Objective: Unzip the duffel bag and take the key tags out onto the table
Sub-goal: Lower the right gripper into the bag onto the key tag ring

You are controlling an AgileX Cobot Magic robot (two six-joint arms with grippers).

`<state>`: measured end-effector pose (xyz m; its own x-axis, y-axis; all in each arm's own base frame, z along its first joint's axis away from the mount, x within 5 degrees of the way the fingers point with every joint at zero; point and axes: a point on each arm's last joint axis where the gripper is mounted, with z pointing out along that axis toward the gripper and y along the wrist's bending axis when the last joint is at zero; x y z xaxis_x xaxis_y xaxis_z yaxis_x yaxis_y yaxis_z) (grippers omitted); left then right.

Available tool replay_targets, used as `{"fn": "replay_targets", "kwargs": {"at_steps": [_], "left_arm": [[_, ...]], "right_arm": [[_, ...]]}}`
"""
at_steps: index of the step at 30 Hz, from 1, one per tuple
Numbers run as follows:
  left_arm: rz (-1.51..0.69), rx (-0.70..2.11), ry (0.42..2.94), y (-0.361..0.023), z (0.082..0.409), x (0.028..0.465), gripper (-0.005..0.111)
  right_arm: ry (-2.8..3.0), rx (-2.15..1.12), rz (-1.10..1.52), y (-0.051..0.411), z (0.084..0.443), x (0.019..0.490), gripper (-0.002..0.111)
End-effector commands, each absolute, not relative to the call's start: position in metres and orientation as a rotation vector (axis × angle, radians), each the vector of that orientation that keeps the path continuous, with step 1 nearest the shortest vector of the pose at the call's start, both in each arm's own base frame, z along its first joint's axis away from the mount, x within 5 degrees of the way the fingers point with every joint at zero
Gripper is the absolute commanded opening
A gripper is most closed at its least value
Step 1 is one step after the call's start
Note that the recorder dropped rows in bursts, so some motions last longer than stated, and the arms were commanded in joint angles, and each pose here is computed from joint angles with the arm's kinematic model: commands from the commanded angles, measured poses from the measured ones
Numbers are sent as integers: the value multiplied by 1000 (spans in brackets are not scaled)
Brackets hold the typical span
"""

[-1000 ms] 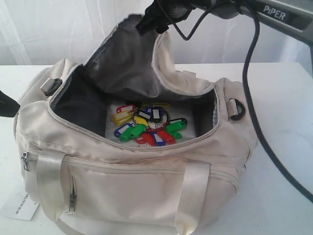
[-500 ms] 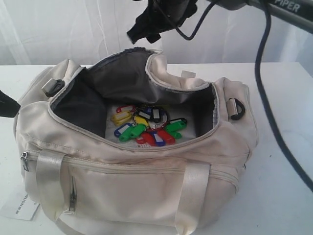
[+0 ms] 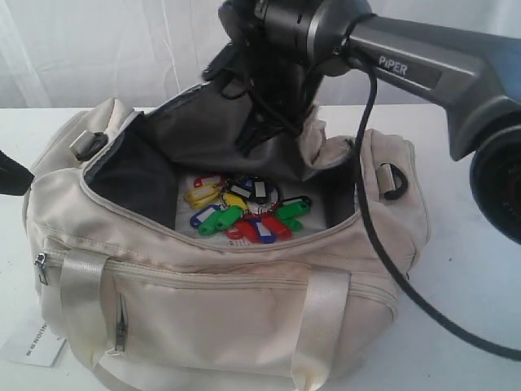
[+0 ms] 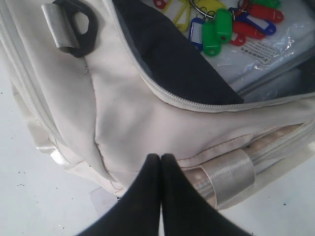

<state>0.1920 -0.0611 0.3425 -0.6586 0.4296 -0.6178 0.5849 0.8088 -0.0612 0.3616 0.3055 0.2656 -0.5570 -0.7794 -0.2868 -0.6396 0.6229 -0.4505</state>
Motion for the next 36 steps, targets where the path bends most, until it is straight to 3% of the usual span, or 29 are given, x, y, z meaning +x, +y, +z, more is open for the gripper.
{"fn": "replay_targets", "kwargs": {"at_steps": [1,5,8,11,13,15,21,22,26,28,32,36], "left_arm": [[-378,747,2395,-63,343,188,0],[-385,768,2382,-64,343,188,0],[-392,770,2387,-64,343,187,0],[-390,773,2385,-64,343,187,0],[-390,773,2385,-64,343,187,0],[-390,780,2385,-64,343,187,0],[-386,793,2380,-64,343,187,0],[-386,793,2380,-64,343,187,0],[-392,791,2379,-64,343,187,0],[-394,790,2378,-64,343,187,0],[-395,791,2380,-64,343,187,0],[-396,793,2382,-64,343,187,0]], "right_arm": [[2201,-762,-708,275,279,400,0],[2159,-737,-581,278,317,381,0],[2178,-1002,-209,296,345,344,0],[2202,-1443,74,310,341,310,0],[2216,-1557,126,318,323,310,1],[2275,-1581,115,322,299,314,13],[2423,-1638,232,336,242,315,74],[2435,-1638,255,338,238,315,75],[2499,-1674,235,343,204,320,75],[2535,-1664,204,343,192,322,68],[2501,-1642,183,340,210,322,0],[2391,-1602,173,329,261,314,0]]}}
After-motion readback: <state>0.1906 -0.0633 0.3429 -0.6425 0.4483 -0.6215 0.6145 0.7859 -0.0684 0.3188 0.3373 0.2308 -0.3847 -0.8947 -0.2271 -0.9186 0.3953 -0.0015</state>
